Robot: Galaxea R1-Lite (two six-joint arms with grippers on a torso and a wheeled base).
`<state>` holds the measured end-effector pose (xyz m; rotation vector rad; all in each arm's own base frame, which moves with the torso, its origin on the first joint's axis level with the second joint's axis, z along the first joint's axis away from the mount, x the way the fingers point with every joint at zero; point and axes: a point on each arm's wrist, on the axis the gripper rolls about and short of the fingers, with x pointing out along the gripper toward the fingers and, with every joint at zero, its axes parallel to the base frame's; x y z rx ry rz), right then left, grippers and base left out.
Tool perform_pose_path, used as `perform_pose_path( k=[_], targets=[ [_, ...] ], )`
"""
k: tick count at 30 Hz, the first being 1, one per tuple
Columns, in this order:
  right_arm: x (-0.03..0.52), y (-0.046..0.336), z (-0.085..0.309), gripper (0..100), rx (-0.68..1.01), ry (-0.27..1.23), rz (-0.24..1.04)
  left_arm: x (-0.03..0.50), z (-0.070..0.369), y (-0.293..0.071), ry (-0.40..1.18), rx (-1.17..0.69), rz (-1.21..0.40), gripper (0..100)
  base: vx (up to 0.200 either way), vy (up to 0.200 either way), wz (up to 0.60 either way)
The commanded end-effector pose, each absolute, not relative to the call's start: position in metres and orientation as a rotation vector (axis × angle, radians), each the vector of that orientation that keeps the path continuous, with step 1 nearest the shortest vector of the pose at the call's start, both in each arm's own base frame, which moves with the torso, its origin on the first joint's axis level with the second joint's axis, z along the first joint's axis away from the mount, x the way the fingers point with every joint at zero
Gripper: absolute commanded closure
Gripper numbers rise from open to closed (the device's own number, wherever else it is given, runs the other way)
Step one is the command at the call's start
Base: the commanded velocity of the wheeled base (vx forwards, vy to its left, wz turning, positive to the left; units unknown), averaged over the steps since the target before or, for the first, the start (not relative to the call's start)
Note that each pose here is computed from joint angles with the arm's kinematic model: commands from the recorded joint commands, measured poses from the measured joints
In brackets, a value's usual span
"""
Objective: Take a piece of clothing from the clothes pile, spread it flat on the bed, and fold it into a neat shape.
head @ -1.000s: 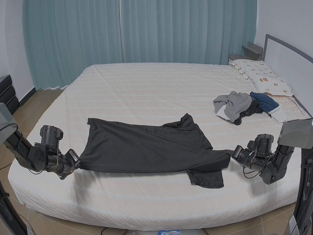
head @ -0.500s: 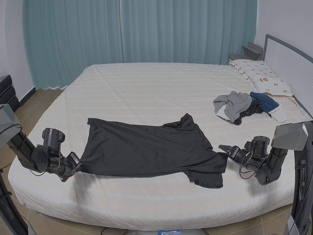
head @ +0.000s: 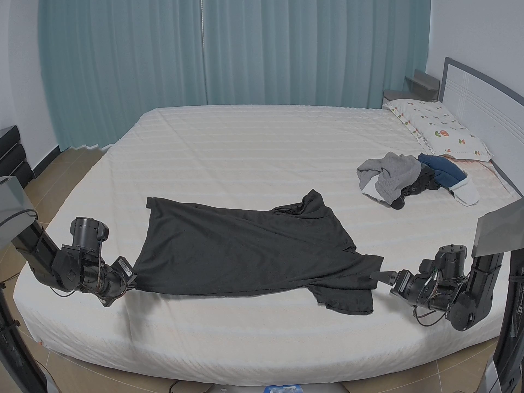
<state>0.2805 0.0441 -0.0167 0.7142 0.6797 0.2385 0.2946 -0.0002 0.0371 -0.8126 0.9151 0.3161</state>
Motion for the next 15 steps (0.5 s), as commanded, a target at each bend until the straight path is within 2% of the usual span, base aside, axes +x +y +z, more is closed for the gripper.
perform_pose_path(
  k=[1,6,13,14,15],
  targets=[
    [0.271,0.055,-0.030,0,0.697,0.750,0.260,0.293,0.038,0.000,0.915,-0.814,0.318,100,0.000,0.000,0.00],
    [0.268,0.067,-0.040,0,0.674,0.801,0.286,0.293,0.037,0.000,0.918,-0.813,0.319,100,0.000,0.000,0.00],
    [0.273,0.071,-0.043,0,0.665,0.791,0.287,0.293,0.037,0.000,0.918,-0.813,0.319,100,0.000,0.000,0.00],
    [0.272,0.071,-0.042,100,0.663,0.791,0.289,0.293,0.037,0.000,0.917,-0.813,0.320,100,0.000,0.000,0.00],
    [0.272,0.071,-0.042,100,0.663,0.790,0.290,0.293,0.037,0.000,0.917,-0.813,0.320,100,0.000,0.000,0.00]
  ],
)
